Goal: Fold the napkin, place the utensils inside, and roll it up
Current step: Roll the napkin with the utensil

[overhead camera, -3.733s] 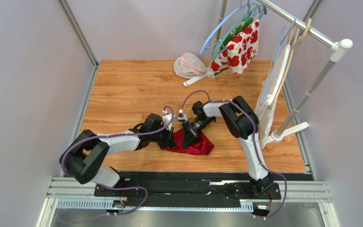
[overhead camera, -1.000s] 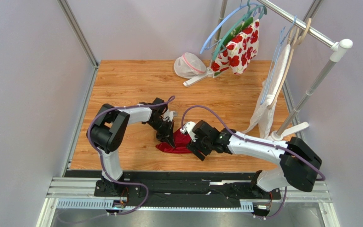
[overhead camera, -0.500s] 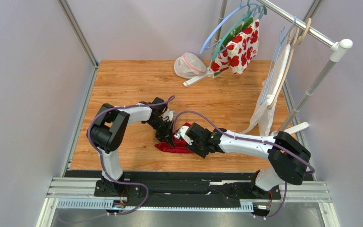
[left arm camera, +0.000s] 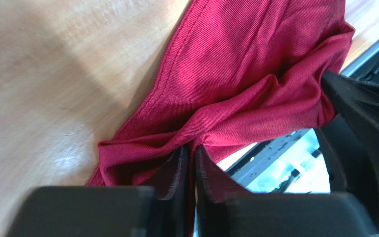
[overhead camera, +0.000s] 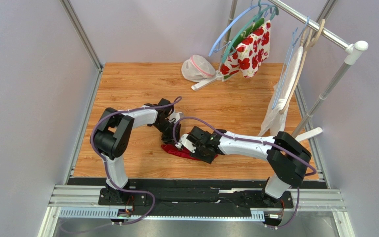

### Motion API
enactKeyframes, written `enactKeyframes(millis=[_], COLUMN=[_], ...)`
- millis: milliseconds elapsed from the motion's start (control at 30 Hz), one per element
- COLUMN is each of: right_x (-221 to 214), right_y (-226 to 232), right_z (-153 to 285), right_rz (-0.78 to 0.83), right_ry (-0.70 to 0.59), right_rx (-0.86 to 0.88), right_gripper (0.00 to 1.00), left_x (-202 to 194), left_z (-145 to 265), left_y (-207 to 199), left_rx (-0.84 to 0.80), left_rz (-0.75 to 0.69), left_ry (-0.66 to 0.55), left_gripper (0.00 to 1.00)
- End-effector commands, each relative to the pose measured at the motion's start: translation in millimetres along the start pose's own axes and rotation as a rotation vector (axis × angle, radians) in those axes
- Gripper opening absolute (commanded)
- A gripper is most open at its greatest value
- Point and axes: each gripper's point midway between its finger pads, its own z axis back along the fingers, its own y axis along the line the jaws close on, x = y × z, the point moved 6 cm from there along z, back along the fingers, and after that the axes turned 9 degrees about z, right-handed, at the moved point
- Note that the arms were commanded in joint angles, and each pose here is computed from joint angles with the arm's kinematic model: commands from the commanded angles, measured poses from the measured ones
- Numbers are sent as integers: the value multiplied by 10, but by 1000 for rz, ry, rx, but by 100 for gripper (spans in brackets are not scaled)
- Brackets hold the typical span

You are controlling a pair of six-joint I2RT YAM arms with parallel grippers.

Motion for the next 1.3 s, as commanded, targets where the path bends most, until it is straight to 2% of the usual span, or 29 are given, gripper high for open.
enactKeyframes(millis=[0, 33, 67, 167, 333, 600, 733, 933, 1067, 1233, 1267], right_x=[-49, -48, -29, 13, 118, 338, 397, 458, 426, 356, 365], right_y=[122, 126, 142, 154, 148, 188, 213, 211, 196, 158, 157], right_z=[-250, -255, -265, -279, -304, -400, -470, -557, -658, -751, -760], right_rz=[-5, -4, -2, 12, 41, 25, -16, -117, -175, -248, -260], right_ry=[23, 21, 11, 0, -19, -90, -128, -224, -241, -251, -262], right_rx=[120, 132, 154, 194, 246, 374, 425, 521, 577, 622, 634], right_gripper=[6, 6, 5, 5, 4, 2, 0, 0, 0, 0, 0], left_x=[132, 158, 188, 312, 531, 760, 767, 598, 413, 284, 244], left_z=[189, 222, 265, 421, 781, 1391, 1510, 1489, 1379, 1381, 1328], left_y=[-11, -11, -7, 47, 123, 168, 212, 165, 170, 50, 53], left_rx=[51, 52, 58, 75, 68, 96, 99, 8, -61, -201, -223], left_rz=[-16, -15, -10, 10, 41, 89, 120, 121, 122, 110, 118], left_ry=[-67, -77, -90, -141, -265, -512, -640, -775, -785, -857, -839], left_gripper=[23, 33, 37, 43, 48, 49, 50, 50, 50, 49, 49])
